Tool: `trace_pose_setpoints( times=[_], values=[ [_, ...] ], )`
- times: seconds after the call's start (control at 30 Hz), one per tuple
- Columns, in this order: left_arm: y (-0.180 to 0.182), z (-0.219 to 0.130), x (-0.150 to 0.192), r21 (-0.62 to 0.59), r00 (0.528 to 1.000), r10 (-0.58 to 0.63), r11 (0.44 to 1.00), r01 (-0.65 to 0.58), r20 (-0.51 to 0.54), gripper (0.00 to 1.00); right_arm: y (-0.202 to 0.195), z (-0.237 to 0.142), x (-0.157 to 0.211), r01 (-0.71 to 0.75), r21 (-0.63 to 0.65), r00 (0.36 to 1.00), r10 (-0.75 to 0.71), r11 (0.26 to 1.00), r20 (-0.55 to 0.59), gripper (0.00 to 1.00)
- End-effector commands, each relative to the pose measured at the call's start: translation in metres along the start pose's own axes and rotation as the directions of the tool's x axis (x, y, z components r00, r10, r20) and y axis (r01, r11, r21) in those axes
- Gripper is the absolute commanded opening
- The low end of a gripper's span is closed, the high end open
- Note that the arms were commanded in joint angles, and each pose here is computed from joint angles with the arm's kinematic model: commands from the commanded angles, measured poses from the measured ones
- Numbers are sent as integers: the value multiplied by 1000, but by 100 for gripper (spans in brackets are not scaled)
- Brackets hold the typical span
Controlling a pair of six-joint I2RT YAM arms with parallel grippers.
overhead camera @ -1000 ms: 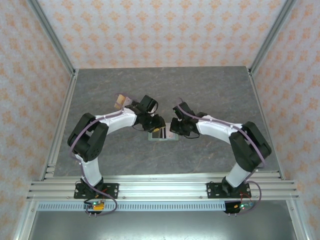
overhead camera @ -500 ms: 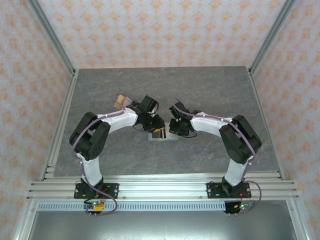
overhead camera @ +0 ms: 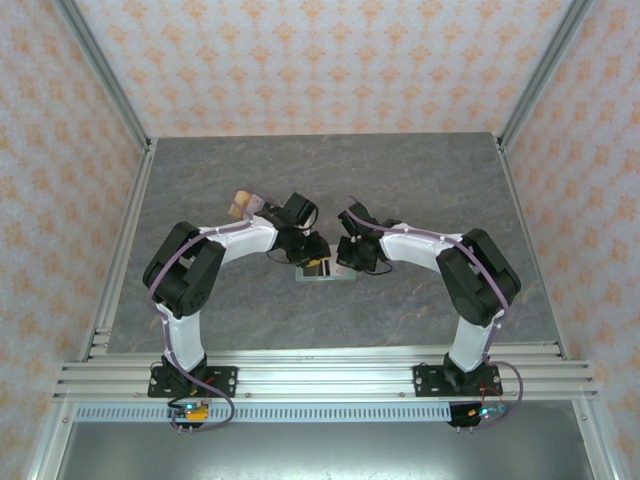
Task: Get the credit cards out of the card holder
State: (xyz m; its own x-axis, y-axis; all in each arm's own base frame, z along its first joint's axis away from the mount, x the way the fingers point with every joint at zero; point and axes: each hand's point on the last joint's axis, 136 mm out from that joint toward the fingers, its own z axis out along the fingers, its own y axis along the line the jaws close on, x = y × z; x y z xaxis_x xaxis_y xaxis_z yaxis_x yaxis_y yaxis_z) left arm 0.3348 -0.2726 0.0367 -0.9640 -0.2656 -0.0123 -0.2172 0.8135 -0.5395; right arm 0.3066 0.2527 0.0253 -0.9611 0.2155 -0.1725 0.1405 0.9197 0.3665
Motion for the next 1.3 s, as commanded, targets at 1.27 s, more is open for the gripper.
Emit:
trace_pose_setpoints(
  times=[1.27],
  values=[
    [-20, -12, 0, 139, 993, 116, 984, -114, -5, 16, -25, 19, 19, -39, 91, 996, 46, 995, -76, 13]
  ],
)
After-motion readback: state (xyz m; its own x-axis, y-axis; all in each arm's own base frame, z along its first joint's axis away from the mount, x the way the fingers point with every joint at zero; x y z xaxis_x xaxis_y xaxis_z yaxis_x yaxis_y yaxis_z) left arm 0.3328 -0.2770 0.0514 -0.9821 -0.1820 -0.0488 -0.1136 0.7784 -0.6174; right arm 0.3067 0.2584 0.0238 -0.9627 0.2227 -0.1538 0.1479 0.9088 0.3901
